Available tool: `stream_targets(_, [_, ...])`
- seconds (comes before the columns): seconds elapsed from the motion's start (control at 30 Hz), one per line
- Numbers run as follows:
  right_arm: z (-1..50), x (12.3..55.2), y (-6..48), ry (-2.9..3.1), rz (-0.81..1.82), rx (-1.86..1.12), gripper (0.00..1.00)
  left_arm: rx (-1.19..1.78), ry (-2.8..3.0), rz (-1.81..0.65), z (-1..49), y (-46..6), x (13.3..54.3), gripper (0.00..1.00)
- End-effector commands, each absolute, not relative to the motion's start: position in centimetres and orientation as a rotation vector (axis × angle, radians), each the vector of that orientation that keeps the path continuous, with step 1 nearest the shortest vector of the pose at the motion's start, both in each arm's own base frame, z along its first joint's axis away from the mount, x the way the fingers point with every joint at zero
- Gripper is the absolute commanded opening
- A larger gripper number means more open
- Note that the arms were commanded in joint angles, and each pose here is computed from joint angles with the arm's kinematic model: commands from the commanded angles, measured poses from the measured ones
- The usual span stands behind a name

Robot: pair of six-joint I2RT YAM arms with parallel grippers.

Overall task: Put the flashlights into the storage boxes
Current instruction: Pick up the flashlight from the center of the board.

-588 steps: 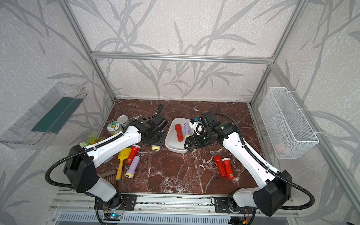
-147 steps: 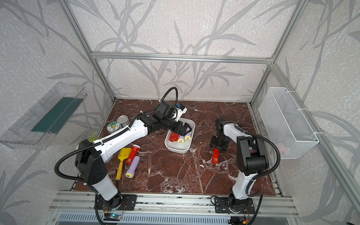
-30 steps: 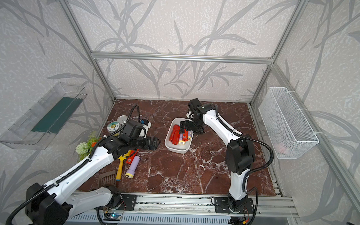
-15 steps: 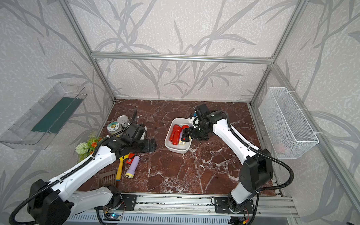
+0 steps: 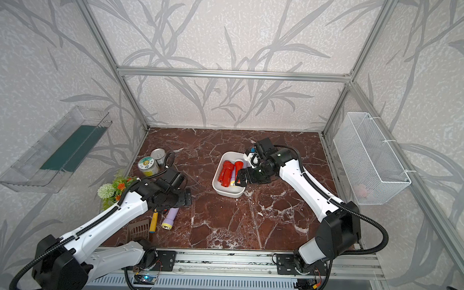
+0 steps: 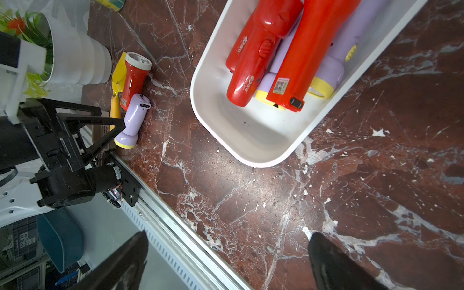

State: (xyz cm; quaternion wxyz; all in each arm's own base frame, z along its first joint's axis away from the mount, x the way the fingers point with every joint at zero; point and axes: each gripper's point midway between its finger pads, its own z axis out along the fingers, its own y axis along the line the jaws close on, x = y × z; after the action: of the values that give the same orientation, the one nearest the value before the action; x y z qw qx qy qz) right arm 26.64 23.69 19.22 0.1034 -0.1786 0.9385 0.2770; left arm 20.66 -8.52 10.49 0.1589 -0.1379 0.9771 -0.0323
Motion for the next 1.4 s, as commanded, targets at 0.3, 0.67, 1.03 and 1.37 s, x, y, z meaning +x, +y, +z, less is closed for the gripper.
stream_targets(0.3, [23.2, 25.9, 26.0, 2.599, 1.042, -0.649, 0.99, -0.534, 2.863, 0.041, 8.0, -6.4, 17.6, 0.97])
stream_targets(0.67, [24.5, 22.3, 27.2, 2.539, 1.150, -0.797, 0.99, -0.498, 2.895, 0.059, 6.6, -6.8, 18.1, 0.97])
stream_targets(1.03, [24.3, 20.5, 26.2, 2.545, 1.110, -0.785, 0.99, -0.451, 2.935, 0.050, 5.2, -7.6, 18.7, 0.97])
stream_targets(1.37, [24.8, 20.3, 26.5, 2.523, 1.077, -0.816, 0.99, -0.467, 2.925, 0.094, 4.6, -7.1, 18.8, 0.96])
